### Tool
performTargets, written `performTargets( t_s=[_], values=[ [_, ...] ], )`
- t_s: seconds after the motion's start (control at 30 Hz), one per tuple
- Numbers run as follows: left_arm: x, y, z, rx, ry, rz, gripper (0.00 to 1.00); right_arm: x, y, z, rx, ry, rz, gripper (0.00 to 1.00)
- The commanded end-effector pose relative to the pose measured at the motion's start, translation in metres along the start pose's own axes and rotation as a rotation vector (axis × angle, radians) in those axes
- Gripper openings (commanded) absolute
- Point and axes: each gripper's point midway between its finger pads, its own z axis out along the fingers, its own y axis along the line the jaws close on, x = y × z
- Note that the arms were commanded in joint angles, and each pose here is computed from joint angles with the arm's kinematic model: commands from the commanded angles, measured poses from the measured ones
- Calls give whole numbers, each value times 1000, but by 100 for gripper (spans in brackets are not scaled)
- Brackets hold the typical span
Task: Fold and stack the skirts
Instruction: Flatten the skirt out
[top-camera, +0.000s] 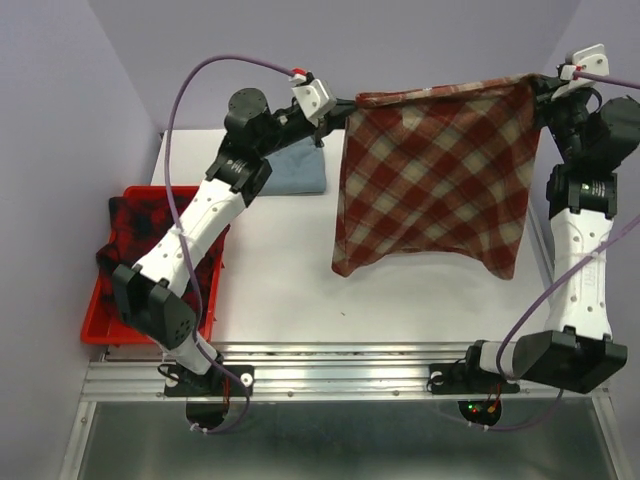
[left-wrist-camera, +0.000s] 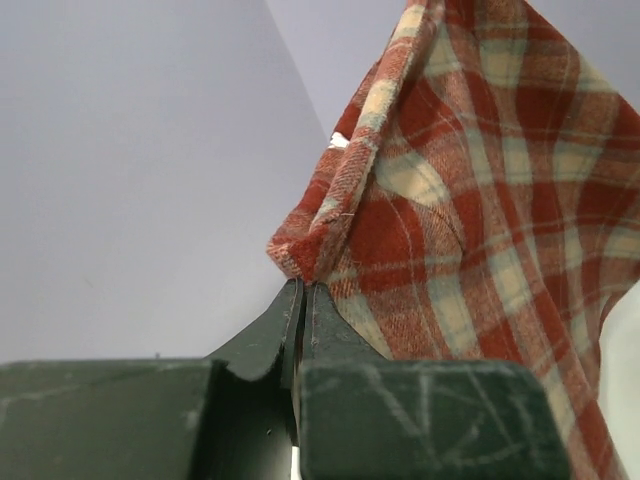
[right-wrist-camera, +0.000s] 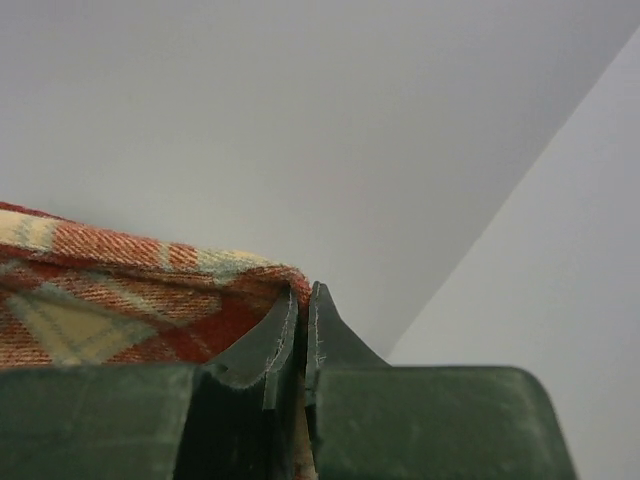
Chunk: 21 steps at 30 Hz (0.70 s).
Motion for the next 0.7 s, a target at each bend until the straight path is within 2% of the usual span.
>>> performTargets(
  t_s=[0.0, 0.03, 0.07, 0.1, 0.13, 0.17, 0.2, 0.23, 0.27, 0.3, 0.33, 0.43, 0.53, 0.6, 0.63, 0.67],
  values=[
    [40, 69, 10, -206, 50, 8, 0, 67, -91, 3, 397, 182, -75, 1],
    [23, 79, 19, -215, 5, 21, 0, 76, -97, 7, 424, 199, -69, 1],
    [25, 86, 28, -217, -5, 25, 0, 82, -101, 14, 431, 204, -67, 1],
    [59, 92, 44, -210, 26, 7, 0, 108, -108, 26, 457, 249, -55, 1],
    [58, 101, 51, -220, 8, 25, 0, 112, -113, 32, 477, 249, -40, 1],
    [26, 116, 60, -241, -69, 82, 0, 96, -129, 38, 534, 215, -42, 1],
    [53, 125, 73, -250, -52, 84, 0, 110, -134, 49, 547, 233, -30, 1],
    [12, 142, 75, -292, -146, 153, 0, 89, -145, 53, 580, 183, -22, 1],
    [30, 151, 83, -311, -153, 141, 0, 84, -147, 57, 584, 167, -17, 1],
    [22, 159, 84, -336, -190, 151, 0, 77, -149, 60, 586, 146, -5, 1],
    [-13, 170, 76, -368, -289, 209, 0, 67, -151, 61, 587, 123, -5, 1],
    [-24, 173, 73, -377, -365, 285, 2, 27, -153, 57, 570, 45, -33, 1],
    [-17, 155, 71, -299, -338, 372, 2, 36, -133, 53, 477, 46, -112, 1],
    [4, 139, 65, -248, -283, 365, 2, 61, -102, 39, 372, 74, -152, 1],
    [43, 128, 63, -220, -218, 350, 2, 64, -95, 32, 345, 70, -201, 1],
    [54, 119, 58, -203, -193, 351, 2, 54, -80, 20, 295, 46, -230, 1]
  ],
)
